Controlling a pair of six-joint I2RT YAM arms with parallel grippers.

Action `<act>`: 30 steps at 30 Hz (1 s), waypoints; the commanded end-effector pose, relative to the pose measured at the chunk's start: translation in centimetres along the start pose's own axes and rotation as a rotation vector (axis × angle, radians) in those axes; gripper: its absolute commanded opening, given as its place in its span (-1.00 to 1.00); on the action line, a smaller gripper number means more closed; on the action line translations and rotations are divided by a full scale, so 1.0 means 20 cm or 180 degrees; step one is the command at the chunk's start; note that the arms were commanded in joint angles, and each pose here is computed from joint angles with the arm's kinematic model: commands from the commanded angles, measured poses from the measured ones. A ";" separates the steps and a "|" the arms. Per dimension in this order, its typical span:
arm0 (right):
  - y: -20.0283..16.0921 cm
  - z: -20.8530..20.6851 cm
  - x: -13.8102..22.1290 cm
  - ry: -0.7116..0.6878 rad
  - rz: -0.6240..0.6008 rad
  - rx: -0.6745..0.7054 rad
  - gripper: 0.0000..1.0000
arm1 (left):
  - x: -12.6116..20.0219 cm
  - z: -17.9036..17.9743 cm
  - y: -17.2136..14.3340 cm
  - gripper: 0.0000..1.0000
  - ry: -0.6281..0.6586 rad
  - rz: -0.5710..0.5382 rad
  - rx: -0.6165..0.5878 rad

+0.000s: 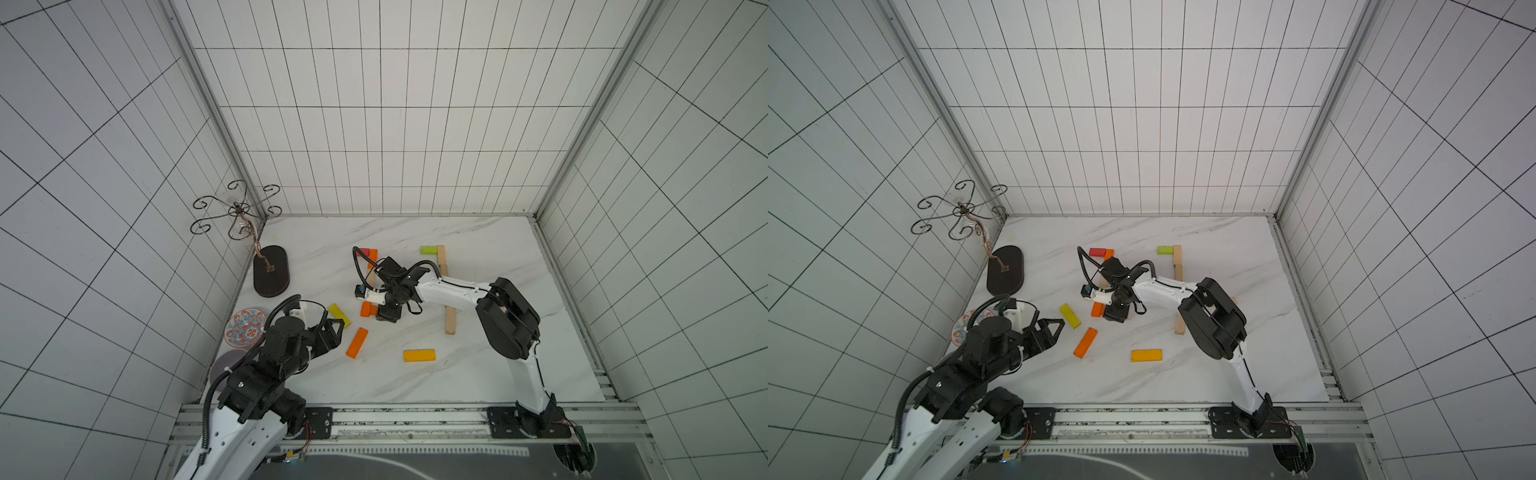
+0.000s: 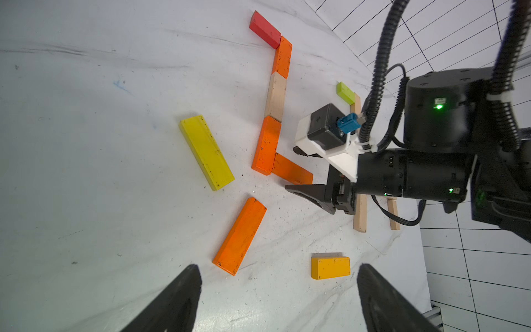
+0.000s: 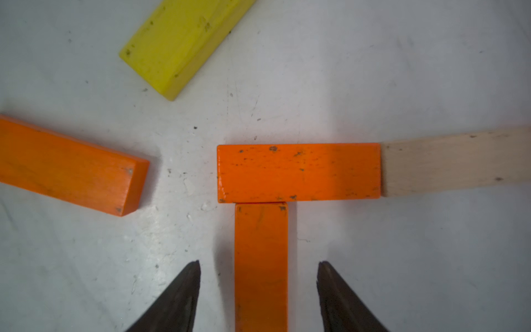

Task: Assemble a giraffe with building blocks
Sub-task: Assemble the building block at the center of the board, then pick up the building block from the center of the board.

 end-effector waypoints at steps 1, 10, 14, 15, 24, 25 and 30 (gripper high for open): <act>0.12 -0.03 0.26 -0.0166 -0.0311 0.0016 0.36 | 0.05 -0.03 0.03 0.72 -0.0054 -0.0083 0.0044; -0.05 0.17 0.49 -0.0175 -0.0400 0.0000 0.32 | 0.08 -0.04 0.04 0.73 -0.0046 -0.0097 -0.0011; -0.22 0.30 0.50 -0.0114 -0.0239 -0.0010 0.28 | 0.06 -0.04 0.03 0.73 -0.0069 -0.0065 -0.0015; -0.26 0.33 0.49 -0.0094 -0.0182 -0.0016 0.27 | 0.05 -0.04 0.03 0.73 -0.0073 -0.0049 -0.0017; -0.56 0.51 0.40 0.0153 0.0209 -0.0123 0.25 | -0.06 -0.04 -0.02 0.72 -0.0112 0.0266 0.0006; -0.57 0.52 0.40 0.0168 0.0202 -0.0125 0.25 | -0.08 -0.04 -0.02 0.72 -0.0107 0.0309 0.0010; -0.59 0.55 0.39 0.0252 0.0151 -0.0138 0.24 | -0.10 -0.04 -0.04 0.71 -0.0128 0.0378 0.0045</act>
Point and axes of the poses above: each gripper's point midway between its finger pads, its own x axis back along the fingers, its own z axis along the line the jaws close on, y = z × x, the point moved 7 cm from there along x, back along the fingers, and after that the axes turned 3 degrees about x, right-handed, at the moved point
